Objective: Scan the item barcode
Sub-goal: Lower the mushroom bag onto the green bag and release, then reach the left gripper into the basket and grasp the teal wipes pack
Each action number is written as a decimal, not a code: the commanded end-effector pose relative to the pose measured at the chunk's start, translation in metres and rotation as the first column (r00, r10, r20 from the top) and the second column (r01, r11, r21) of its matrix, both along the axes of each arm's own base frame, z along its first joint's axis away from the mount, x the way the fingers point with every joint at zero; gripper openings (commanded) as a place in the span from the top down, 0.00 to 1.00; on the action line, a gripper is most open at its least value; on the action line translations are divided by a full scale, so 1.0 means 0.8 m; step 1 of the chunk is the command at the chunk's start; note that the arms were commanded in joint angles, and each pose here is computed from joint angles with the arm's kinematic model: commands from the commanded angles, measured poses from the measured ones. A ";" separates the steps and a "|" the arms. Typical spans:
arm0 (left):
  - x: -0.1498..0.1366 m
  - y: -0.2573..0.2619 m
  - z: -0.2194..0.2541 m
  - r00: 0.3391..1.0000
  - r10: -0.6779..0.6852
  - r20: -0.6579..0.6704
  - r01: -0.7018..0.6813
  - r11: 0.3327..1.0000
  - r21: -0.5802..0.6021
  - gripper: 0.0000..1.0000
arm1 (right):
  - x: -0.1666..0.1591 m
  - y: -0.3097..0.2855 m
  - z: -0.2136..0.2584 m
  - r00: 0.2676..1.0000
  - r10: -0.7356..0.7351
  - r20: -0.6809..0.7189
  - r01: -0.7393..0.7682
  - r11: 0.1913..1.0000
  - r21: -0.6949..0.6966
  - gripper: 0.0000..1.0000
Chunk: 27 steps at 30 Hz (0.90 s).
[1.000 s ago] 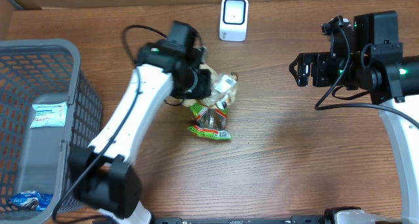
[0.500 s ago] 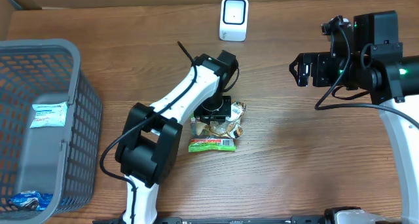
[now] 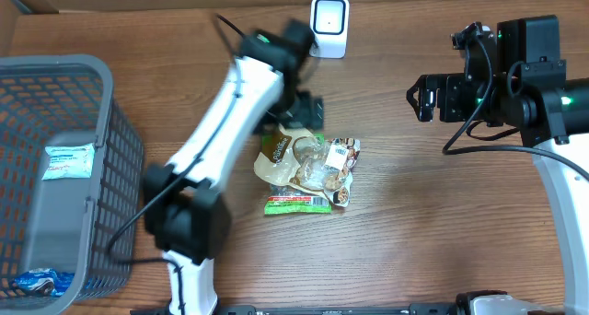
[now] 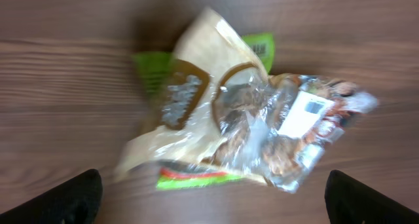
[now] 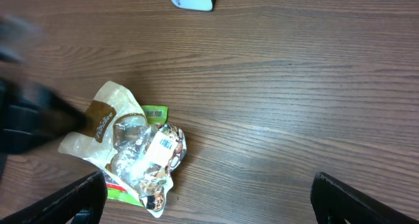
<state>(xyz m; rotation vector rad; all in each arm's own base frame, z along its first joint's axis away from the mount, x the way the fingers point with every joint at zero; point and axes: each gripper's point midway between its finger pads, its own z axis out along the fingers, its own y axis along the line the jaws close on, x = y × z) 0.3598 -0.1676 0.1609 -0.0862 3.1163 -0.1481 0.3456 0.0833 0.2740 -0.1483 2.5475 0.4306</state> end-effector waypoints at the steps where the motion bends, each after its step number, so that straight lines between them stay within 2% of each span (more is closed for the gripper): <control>1: 0.010 0.052 0.118 0.977 0.055 0.208 -0.044 0.997 -0.057 0.00 | 0.005 0.004 0.014 0.999 0.006 0.033 -0.007 1.000 0.009 0.00; 5: -0.002 0.134 0.193 0.920 0.202 0.334 -0.193 0.979 -0.060 0.00 | 0.005 0.004 0.014 0.999 0.006 0.032 -0.007 1.000 0.009 0.00; 8: -0.024 0.204 0.239 0.837 0.325 0.441 -0.331 0.941 -0.065 0.00 | 0.005 0.004 0.014 0.999 0.006 0.032 -0.007 1.000 0.009 0.00; 11: -0.057 0.273 0.273 0.727 0.446 0.522 -0.485 0.872 -0.070 0.00 | 0.005 0.004 0.014 0.999 0.006 0.032 -0.007 1.000 0.009 0.00; 15: -0.105 0.357 0.296 0.559 0.596 0.576 -0.687 0.722 -0.081 0.00 | 0.005 0.004 0.014 0.999 0.006 0.032 -0.007 1.000 0.009 0.00; 17: -0.125 0.394 0.295 0.488 0.659 0.572 -0.766 0.638 -0.082 0.00 | 0.005 0.004 0.014 0.999 0.006 0.032 -0.006 1.000 0.009 0.00; 21: -0.154 0.451 0.265 0.386 0.773 0.503 -0.874 0.481 -0.068 0.00 | 0.005 0.004 0.014 0.999 0.006 0.033 -0.006 1.000 0.009 0.00; 27: -0.157 0.501 0.180 0.335 0.869 0.365 -0.931 0.364 -0.011 0.00 | 0.005 0.004 0.015 0.999 0.006 0.033 -0.006 1.000 0.010 0.00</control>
